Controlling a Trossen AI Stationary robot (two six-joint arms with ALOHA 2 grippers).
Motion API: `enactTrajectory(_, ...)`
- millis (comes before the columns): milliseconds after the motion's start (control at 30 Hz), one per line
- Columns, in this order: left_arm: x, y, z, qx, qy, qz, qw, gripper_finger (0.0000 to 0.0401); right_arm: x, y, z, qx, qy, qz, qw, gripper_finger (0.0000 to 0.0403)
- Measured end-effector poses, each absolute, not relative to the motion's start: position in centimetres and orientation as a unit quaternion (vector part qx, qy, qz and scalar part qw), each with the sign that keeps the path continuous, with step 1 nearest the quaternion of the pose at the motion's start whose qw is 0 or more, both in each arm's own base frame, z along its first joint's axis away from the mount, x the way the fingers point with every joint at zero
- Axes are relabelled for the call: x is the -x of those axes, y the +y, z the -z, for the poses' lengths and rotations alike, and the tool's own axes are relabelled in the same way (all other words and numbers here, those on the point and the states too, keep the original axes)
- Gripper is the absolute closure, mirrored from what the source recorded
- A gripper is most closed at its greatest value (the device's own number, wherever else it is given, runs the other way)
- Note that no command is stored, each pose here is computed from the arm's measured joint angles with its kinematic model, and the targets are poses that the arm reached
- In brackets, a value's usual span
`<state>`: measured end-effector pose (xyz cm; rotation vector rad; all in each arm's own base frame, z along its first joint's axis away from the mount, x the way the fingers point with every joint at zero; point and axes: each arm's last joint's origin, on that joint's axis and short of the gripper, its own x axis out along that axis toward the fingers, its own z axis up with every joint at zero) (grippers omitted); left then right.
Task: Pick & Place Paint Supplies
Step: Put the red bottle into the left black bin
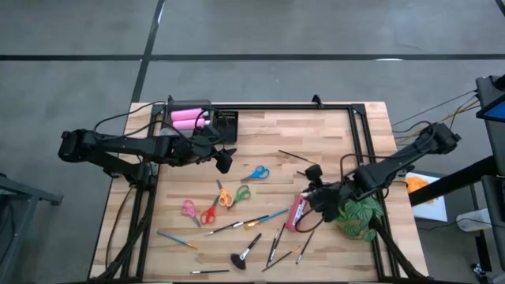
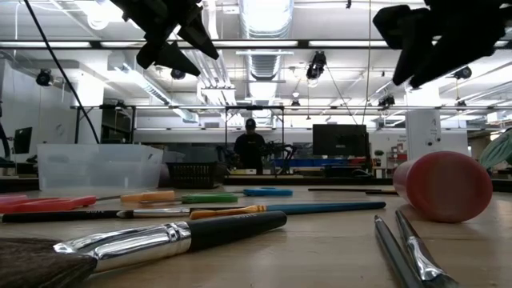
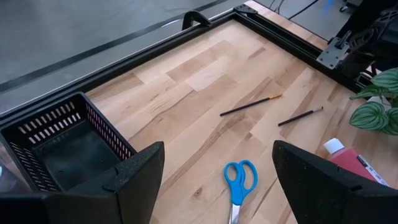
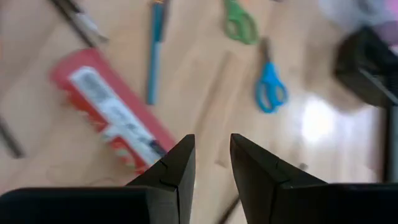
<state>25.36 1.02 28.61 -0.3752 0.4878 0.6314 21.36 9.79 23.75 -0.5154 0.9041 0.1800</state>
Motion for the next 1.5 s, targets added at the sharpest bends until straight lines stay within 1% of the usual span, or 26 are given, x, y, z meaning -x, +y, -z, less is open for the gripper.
enactTrajectory(100, -25.4, 1.0, -28.6, 0.181, 0.237, -0.306, 0.904, 0.0099, -21.6, 9.8, -23.7, 0.222, 0.441, -0.101, 0.864, 0.028)
enactTrajectory(200, -25.3, 1.0, -28.6, 0.181, 0.238, -0.306, 0.904, 0.0099, -21.8, 9.6, -23.8, 0.208, 0.44, -0.094, 0.869, 0.0241)
enactTrajectory(300, -25.3, 1.0, -28.6, 0.181, 0.238, -0.306, 0.904, 0.0099, -21.8, 9.3, -23.3, 0.23, 0.441, -0.102, 0.861, 0.02)
enactTrajectory(400, -25.3, 1.0, -28.6, 0.181, 0.238, -0.306, 0.904, 0.0099, -21.9, 9.2, -22.5, 0.266, 0.445, -0.116, 0.847, 0.0168)
enactTrajectory(467, -25.3, 1.0, -28.6, 0.181, 0.239, -0.306, 0.904, 0.0099, -22.0, 9.1, -21.9, 0.284, 0.451, -0.125, 0.837, 0.0152)
enactTrajectory(633, -25.3, 1.0, -28.6, 0.18, 0.24, -0.306, 0.903, 0.0099, -22.8, 9.4, -20.5, 0.284, 0.469, -0.136, 0.825, 0.0124)
enactTrajectory(767, -25.3, 1.0, -28.6, 0.18, 0.24, -0.306, 0.903, 0.0099, -23.5, 9.9, -18.9, 0.281, 0.491, -0.164, 0.808, 0.0116)
enactTrajectory(1000, -25.3, 1.0, -28.6, 0.181, 0.24, -0.306, 0.904, 0.0099, -24.2, 9.9, -16.9, 0.3, 0.524, -0.172, 0.778, 0.0115)
enactTrajectory(1300, -25.3, 1.0, -28.6, 0.181, 0.239, -0.306, 0.904, 0.0099, -25.1, 9.7, -14.6, 0.306, 0.549, -0.18, 0.757, 0.0115)
enactTrajectory(1500, -25.3, 1.0, -28.6, 0.181, 0.239, -0.306, 0.904, 0.0099, -25.4, 9.5, -14.1, 0.301, 0.556, -0.176, 0.755, 0.0115)
